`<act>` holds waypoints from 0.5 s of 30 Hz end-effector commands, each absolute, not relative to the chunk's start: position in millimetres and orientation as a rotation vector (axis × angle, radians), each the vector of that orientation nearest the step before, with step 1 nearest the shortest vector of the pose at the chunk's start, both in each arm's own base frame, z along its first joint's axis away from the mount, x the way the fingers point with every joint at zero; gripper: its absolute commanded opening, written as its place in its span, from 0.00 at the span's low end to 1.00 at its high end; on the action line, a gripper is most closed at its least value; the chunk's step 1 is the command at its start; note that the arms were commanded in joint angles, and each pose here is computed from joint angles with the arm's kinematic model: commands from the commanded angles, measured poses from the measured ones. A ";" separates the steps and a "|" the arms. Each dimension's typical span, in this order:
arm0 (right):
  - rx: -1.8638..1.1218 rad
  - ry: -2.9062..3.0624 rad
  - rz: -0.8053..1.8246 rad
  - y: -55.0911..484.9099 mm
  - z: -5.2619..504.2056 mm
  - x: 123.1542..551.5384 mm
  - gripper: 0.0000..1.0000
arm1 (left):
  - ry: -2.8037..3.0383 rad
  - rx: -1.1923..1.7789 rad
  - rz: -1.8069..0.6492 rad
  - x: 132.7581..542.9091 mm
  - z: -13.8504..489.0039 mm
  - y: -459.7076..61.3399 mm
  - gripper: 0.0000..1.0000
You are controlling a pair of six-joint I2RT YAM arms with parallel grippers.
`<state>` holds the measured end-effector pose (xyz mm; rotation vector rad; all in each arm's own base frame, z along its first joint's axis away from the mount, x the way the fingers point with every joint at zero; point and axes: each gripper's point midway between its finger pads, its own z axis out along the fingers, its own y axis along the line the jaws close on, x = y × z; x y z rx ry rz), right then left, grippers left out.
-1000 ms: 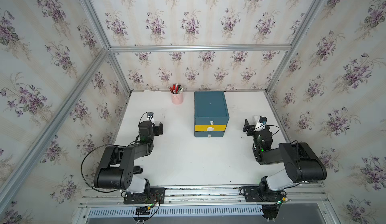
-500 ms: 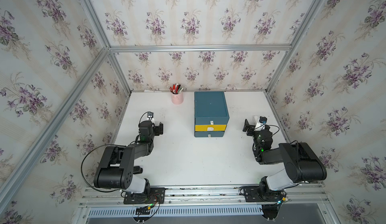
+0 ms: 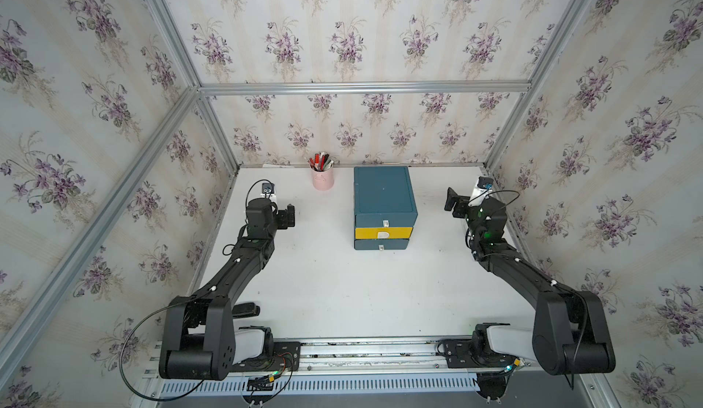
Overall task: Take the seed bags out of the drawer
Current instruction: Move the storage box to the center of the board.
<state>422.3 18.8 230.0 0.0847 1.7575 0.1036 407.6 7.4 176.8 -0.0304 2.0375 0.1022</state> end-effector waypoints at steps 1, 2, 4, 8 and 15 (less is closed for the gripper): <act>0.049 1.952 0.329 51.2 212.3 414.1 1.00 | 2.179 -0.040 -0.007 395.4 162.8 -8.2 1.00; 0.029 1.963 0.393 61.6 218.3 415.1 1.00 | 2.191 -0.041 -0.027 396.8 165.5 -12.0 1.00; -0.028 1.996 0.517 83.7 225.2 414.4 1.00 | 2.217 -0.047 -0.074 400.2 169.4 -18.9 1.00; -0.122 2.023 0.705 123.0 237.6 409.9 1.00 | 2.262 -0.066 -0.160 406.2 174.3 -32.4 1.00; -0.201 2.066 0.874 168.7 245.2 405.0 1.00 | 2.265 -0.080 -0.295 410.3 191.7 -51.7 1.00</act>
